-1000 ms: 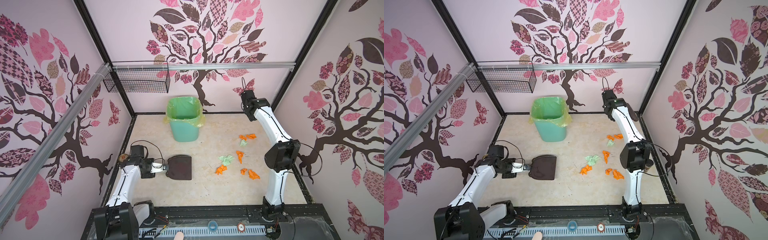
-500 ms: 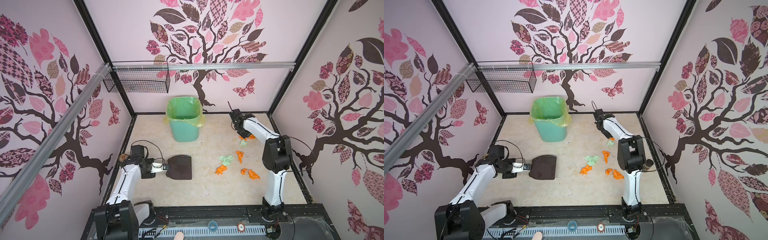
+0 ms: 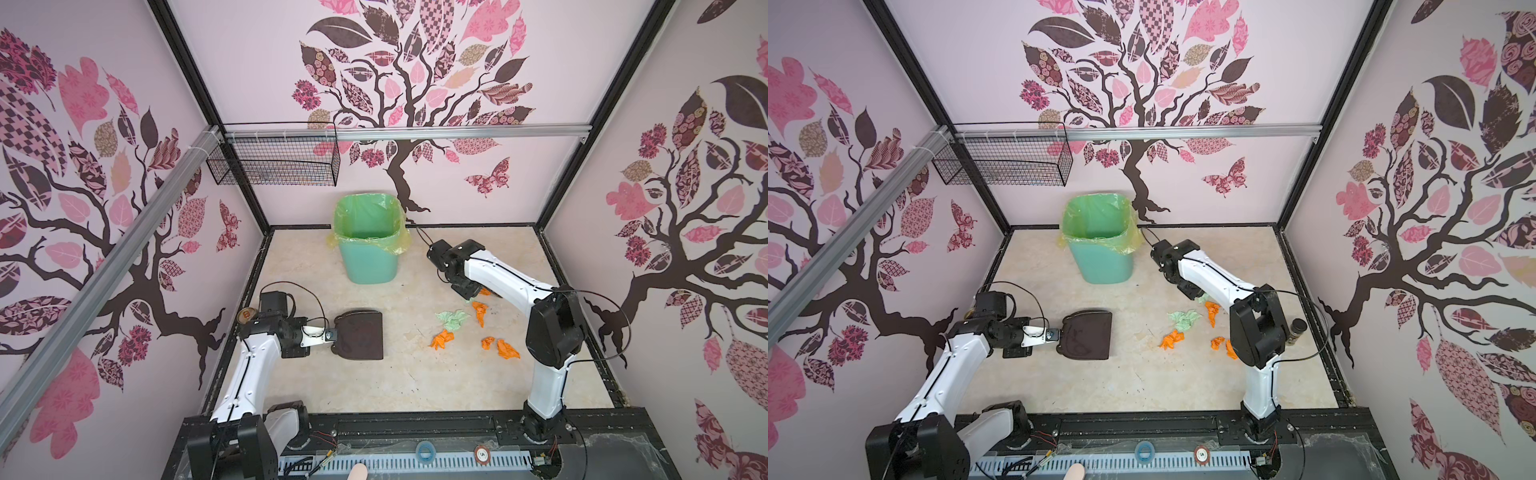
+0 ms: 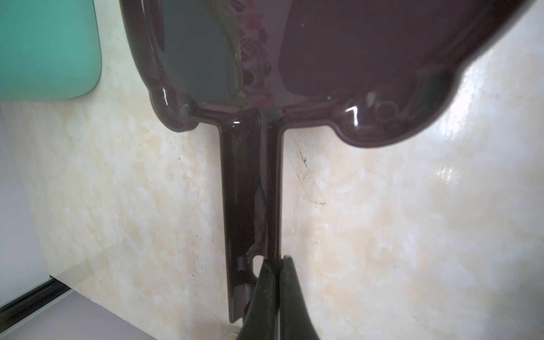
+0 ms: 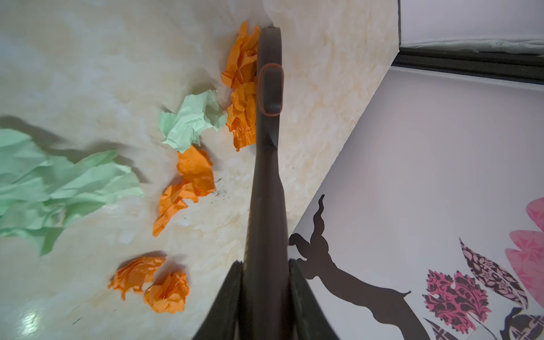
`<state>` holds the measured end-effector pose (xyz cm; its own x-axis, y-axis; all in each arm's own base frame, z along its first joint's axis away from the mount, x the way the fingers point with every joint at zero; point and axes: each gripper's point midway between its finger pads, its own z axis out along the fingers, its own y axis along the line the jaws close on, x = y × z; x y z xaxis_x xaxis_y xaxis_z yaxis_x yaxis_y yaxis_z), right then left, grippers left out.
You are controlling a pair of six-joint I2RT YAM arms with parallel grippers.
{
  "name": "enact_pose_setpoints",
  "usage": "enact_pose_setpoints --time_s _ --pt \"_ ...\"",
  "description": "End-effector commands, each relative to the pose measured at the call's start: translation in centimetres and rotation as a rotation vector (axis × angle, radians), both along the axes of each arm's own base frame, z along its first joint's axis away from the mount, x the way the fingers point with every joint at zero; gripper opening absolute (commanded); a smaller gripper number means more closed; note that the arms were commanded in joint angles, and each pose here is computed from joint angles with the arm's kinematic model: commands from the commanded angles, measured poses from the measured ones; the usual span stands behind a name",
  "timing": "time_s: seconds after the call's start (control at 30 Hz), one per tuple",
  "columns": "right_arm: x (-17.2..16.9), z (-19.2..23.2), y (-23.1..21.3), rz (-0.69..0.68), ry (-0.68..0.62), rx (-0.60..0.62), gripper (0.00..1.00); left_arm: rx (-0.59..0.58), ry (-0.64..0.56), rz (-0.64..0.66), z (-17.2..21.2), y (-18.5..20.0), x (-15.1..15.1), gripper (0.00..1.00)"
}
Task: Sweep away the paper scraps from the table
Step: 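Sweep scraps toward the dustpan with the right gripper while the left positions it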
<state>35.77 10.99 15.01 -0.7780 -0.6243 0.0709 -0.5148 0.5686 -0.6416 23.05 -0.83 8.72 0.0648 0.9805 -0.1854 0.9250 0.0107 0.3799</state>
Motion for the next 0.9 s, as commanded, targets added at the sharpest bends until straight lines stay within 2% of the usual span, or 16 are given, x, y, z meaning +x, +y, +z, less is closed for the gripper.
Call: enact_pose_setpoints --time_s 0.0,0.1,0.2,0.3,0.37,0.53,0.7,0.87 --pt "-4.2 0.6 2.4 -0.031 0.088 0.092 0.00 -0.015 0.028 -0.002 -0.8 -0.5 -1.2 0.00" --pt "-5.8 1.1 5.5 -0.003 0.100 0.137 0.00 -0.015 0.036 0.011 -1.4 -0.5 -1.5 0.00" --pt "-6.6 2.3 9.1 0.072 0.045 0.177 0.00 -0.012 0.055 0.019 -2.3 -0.8 -2.0 0.00" --pt "-5.7 4.2 10.1 0.017 -0.012 0.225 0.00 -0.022 0.059 0.020 -2.7 -1.6 -2.3 0.00" --pt "-4.4 5.2 9.6 -0.010 -0.080 0.212 0.00 -0.030 0.065 0.023 -2.7 -2.3 -2.3 0.00" --pt "-2.3 6.5 4.9 -0.217 -0.189 0.240 0.00 -0.017 0.074 0.012 -3.3 -3.8 -2.2 0.00" --pt "-4.0 5.8 0.1 -0.339 -0.180 0.213 0.00 0.058 0.006 -0.001 -4.8 -3.6 -0.4 0.00" --pt "-5.7 5.7 -1.0 -0.383 -0.175 0.267 0.00 0.081 0.028 0.024 -4.7 -3.1 2.2 0.00"
